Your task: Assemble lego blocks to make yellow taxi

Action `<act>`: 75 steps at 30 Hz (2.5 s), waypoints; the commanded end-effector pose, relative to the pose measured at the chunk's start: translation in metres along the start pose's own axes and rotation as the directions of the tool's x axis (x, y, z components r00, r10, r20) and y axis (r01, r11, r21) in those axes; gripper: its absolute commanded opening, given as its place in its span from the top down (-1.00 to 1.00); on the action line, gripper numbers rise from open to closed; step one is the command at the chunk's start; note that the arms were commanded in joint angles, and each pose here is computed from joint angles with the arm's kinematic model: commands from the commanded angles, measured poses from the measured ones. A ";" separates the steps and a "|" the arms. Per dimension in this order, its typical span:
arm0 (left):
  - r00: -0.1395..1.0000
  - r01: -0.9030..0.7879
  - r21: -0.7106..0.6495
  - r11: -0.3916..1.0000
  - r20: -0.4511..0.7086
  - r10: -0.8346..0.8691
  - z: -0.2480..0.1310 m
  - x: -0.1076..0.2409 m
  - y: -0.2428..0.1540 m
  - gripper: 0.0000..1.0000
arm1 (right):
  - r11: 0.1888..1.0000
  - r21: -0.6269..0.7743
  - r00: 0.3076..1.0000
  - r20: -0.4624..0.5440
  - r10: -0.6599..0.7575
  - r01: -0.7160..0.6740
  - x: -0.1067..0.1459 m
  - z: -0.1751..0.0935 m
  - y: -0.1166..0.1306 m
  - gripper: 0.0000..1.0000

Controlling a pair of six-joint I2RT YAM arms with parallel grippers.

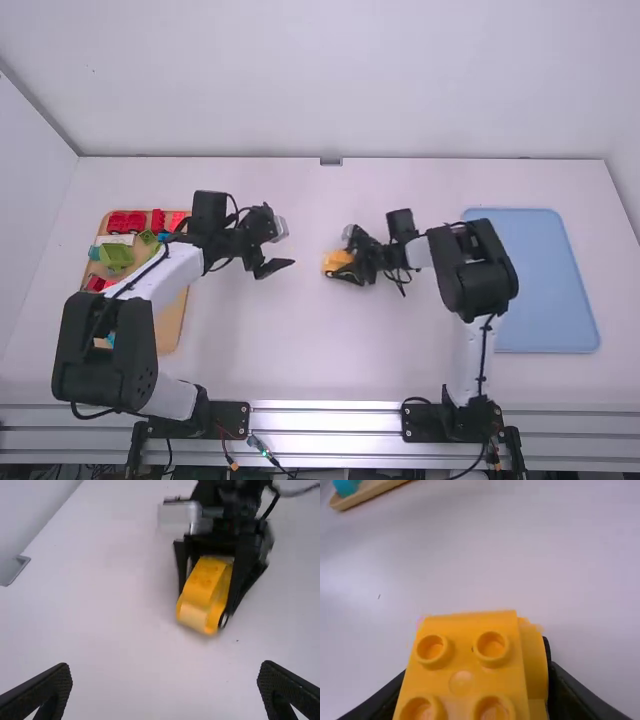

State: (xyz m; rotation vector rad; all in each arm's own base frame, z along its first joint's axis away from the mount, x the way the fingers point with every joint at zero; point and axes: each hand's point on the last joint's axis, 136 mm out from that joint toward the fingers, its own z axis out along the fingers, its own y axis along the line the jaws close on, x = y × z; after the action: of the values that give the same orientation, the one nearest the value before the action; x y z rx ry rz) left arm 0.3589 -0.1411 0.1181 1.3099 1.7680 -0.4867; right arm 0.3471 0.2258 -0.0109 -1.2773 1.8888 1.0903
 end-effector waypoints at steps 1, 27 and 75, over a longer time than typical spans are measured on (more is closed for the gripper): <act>1.000 -0.027 -0.032 0.999 -0.010 0.027 -0.004 -0.004 0.005 -0.98 | 0.978 0.152 0.990 0.006 -0.144 0.142 -0.035 -0.065 -0.022 -0.01; 0.994 -0.109 -0.164 0.980 -0.031 0.106 -0.007 -0.010 0.035 -0.98 | 0.222 0.870 0.819 0.288 0.496 -0.440 0.156 -0.369 -0.075 -0.03; 0.866 0.498 -0.687 0.530 0.422 -0.267 -0.208 -0.115 0.033 -0.88 | 0.334 0.940 0.986 0.120 -0.119 -0.074 -0.180 -0.314 0.089 -0.88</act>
State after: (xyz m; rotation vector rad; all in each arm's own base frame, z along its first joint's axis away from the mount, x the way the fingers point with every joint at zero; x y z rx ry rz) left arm 0.3160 -0.0606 0.3366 0.2871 1.7127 -0.0917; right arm 0.3184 0.0626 0.3187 -0.5335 1.8083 -0.0632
